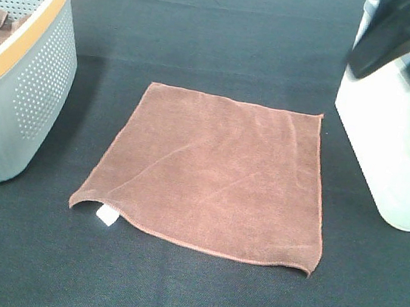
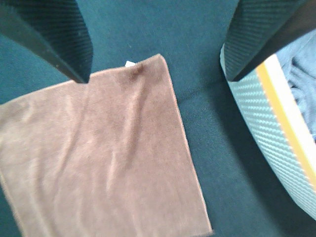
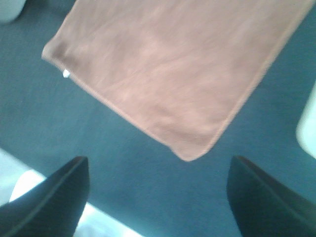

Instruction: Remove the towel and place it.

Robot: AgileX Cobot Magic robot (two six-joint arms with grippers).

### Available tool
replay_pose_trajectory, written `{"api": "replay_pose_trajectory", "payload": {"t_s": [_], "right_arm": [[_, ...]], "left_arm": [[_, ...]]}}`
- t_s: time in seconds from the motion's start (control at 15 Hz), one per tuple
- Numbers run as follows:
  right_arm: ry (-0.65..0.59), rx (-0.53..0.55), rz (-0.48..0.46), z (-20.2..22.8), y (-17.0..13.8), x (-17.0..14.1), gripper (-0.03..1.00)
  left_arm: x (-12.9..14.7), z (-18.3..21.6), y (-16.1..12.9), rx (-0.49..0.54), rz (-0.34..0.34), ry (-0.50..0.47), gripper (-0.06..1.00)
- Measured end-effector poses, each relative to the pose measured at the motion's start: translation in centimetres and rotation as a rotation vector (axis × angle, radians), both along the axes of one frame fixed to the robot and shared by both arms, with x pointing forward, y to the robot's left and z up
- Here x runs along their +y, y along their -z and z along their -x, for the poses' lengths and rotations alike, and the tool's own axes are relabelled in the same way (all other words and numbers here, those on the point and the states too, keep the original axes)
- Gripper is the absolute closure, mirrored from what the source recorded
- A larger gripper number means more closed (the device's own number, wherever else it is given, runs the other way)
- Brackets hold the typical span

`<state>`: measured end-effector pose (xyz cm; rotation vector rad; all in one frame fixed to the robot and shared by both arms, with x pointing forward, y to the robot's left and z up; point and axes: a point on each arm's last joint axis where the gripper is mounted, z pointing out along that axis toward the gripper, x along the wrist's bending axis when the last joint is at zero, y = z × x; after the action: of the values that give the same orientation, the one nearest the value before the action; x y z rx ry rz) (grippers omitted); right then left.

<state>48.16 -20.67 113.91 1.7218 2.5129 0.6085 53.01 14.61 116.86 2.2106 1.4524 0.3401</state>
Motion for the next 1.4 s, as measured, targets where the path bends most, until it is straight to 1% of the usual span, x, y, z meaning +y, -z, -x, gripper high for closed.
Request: {"api": "replay_pose_trajectory", "payload": {"t_s": [0.13, 0.27, 0.33, 0.4, 0.53, 0.6, 0.67, 0.87, 1.0, 1.07, 1.13, 1.2, 1.27, 1.33, 1.4], "right_arm": [[0.053, -0.060, 0.041, 2.3, -1.1, -1.3, 0.23], [0.083, -0.074, 0.080, 4.6, -0.6, -2.5, 0.23], [0.094, -0.057, 0.093, 6.3, 0.4, -3.1, 0.23], [0.094, -0.057, 0.093, 6.3, 0.4, -3.1, 0.23], [0.095, -0.017, 0.106, 8.6, 2.4, -3.8, 0.23], [0.095, 0.009, 0.115, 9.6, 3.5, -4.1, 0.23], [0.092, 0.051, 0.130, 11.1, 5.4, -4.5, 0.23], [0.088, 0.119, 0.165, 13.9, 8.9, -5.4, 0.23], [0.087, 0.129, 0.188, 15.3, 10.4, -6.0, 0.23], [0.090, 0.100, 0.192, 15.9, 11.2, -6.3, 0.23], [0.092, 0.079, 0.185, 16.3, 11.4, -6.4, 0.23], [0.091, 0.028, 0.169, 16.5, 11.1, -6.5, 0.23], [0.091, 0.028, 0.169, 16.5, 11.1, -6.5, 0.23], [0.084, -0.010, 0.159, 16.8, 10.9, -6.6, 0.23], [0.075, -0.038, 0.153, 17.2, 10.7, -6.7, 0.23]], "left_arm": [[1.1, 2.1, 0.4, 0.020, -0.006, -0.007, 0.23], [2.6, 4.9, 1.5, 0.058, -0.016, -0.020, 0.23], [3.6, 6.8, 2.9, 0.101, -0.031, -0.032, 0.23], [3.6, 6.8, 2.9, 0.101, -0.031, -0.032, 0.23], [5.1, 9.7, 5.0, 0.149, -0.055, -0.035, 0.23], [5.8, 11.0, 6.4, 0.184, -0.074, -0.036, 0.23], [6.9, 13.0, 8.4, 0.227, -0.097, -0.038, 0.23], [8.9, 16.9, 11.7, 0.268, -0.120, -0.038, 0.23], [10.0, 18.9, 13.3, 0.241, -0.121, -0.006, 0.23], [10.5, 20.0, 13.9, 0.187, -0.116, 0.050, 0.23], [10.6, 20.5, 14.1, 0.153, -0.093, 0.077, 0.23], [10.6, 20.8, 14.2, 0.116, -0.060, 0.090, 0.23], [10.6, 20.8, 14.2, 0.116, -0.060, 0.090, 0.23], [10.6, 21.1, 14.2, 0.087, -0.035, 0.096, 0.23], [10.7, 21.3, 14.1, 0.065, -0.025, 0.104, 0.23]]}}
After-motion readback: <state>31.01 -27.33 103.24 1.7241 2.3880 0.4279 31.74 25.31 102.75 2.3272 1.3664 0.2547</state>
